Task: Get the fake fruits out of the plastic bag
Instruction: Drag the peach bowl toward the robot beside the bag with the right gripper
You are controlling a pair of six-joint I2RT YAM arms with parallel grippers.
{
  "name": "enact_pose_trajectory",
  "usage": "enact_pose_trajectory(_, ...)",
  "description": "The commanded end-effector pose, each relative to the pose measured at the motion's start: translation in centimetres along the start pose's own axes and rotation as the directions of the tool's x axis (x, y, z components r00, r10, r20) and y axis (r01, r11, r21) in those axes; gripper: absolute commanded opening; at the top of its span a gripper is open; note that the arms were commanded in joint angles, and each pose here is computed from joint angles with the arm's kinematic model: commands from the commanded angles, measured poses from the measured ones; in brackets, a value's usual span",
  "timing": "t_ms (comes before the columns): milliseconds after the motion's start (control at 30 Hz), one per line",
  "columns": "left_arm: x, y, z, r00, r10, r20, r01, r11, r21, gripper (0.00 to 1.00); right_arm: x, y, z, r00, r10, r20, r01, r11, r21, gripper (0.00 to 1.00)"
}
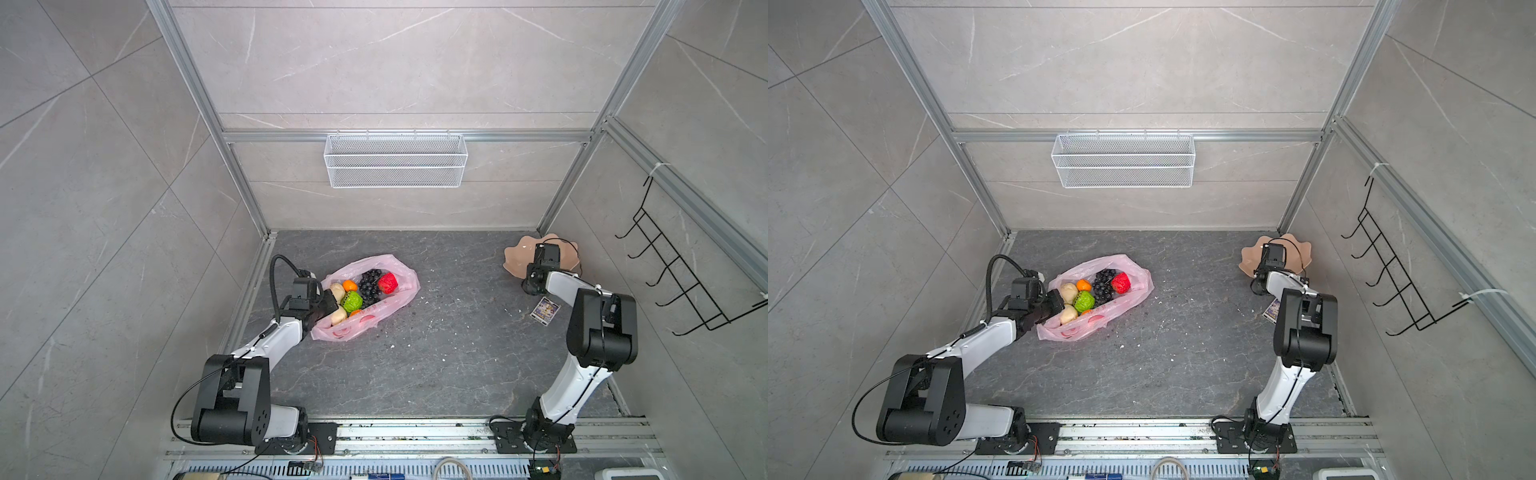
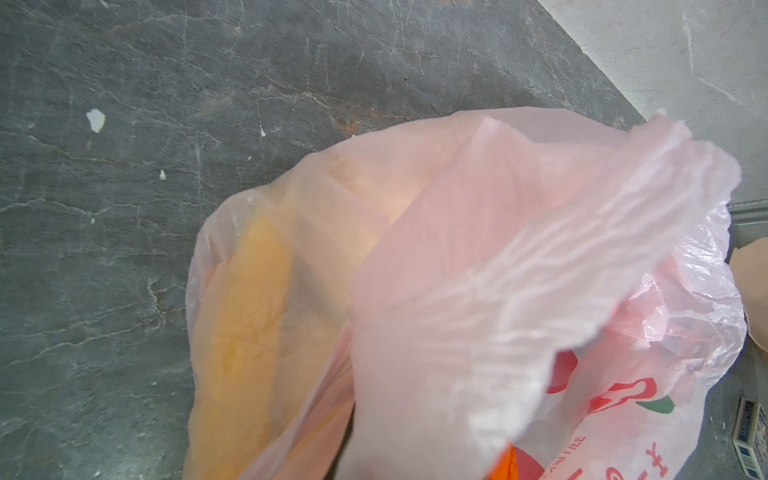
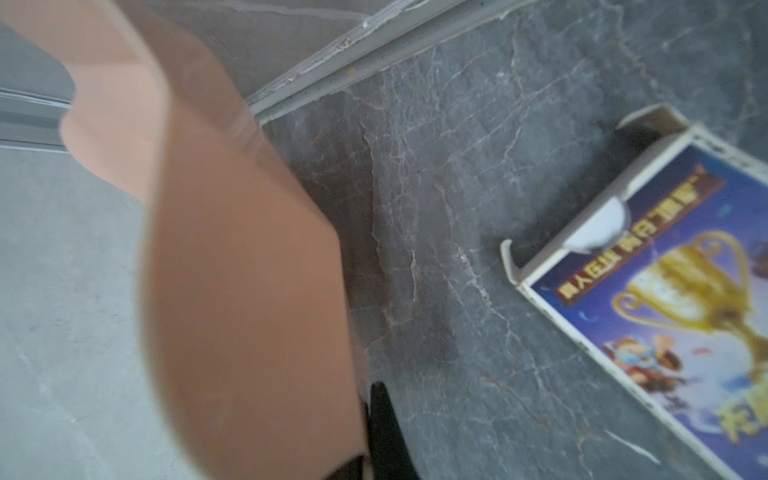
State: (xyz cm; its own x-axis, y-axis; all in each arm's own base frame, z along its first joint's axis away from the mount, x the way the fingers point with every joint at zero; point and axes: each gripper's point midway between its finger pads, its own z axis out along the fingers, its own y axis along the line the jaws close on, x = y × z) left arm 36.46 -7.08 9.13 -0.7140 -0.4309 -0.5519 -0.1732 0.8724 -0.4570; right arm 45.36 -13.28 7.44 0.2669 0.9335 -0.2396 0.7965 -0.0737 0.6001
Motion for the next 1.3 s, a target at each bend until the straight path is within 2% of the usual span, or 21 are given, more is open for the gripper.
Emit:
enact_pose_trajectory(0,-0.8,-1.2,0.0,0.999,0.038,0.021,-0.038,0.999,0.037,0.00,0.8,-1.8,-1.5,0.998,-0.045,-0.038,0.046,0.999,0.019,0.03)
enact_pose_trajectory(167,-0.8,-1.3,-0.1,0.999,0.041,0.019,-0.042,0.998,0.043,0.00,3.0,-2.4,-3.9,0.980,-0.135,-0.145,0.130,0.990,-0.046,0.00)
enact_pose_trajectory(267,-0.6,-1.5,0.0,0.999,0.051,0.012,-0.051,0.997,0.050,0.00,4.9,-3.2,-5.7,0.948,-0.208,-0.240,0.187,0.976,-0.108,0.00)
enact_pose_trajectory(467,-0.1,-2.6,0.4,0.996,0.086,-0.009,-0.085,0.995,0.060,0.00,9.0,-6.8,-10.7,0.830,-0.378,-0.410,0.324,0.925,-0.198,0.00)
enact_pose_trajectory(700,-0.2,-2.8,0.2,0.995,0.100,-0.003,-0.100,0.994,0.052,0.00,10.7,-13.8,-15.9,0.671,-0.478,-0.567,0.424,0.874,-0.235,0.00)
enact_pose_trajectory(967,-0.3,-2.6,-0.1,0.994,0.113,0.008,-0.113,0.993,0.037,0.00,11.8,-19.8,-21.6,0.527,-0.487,-0.696,0.428,0.860,-0.278,0.00)
enact_pose_trajectory(1267,-0.2,-2.4,0.2,0.993,0.116,0.004,-0.116,0.993,0.023,0.00,12.1,-25.0,-24.0,0.405,-0.505,-0.762,0.494,0.822,-0.283,0.00)
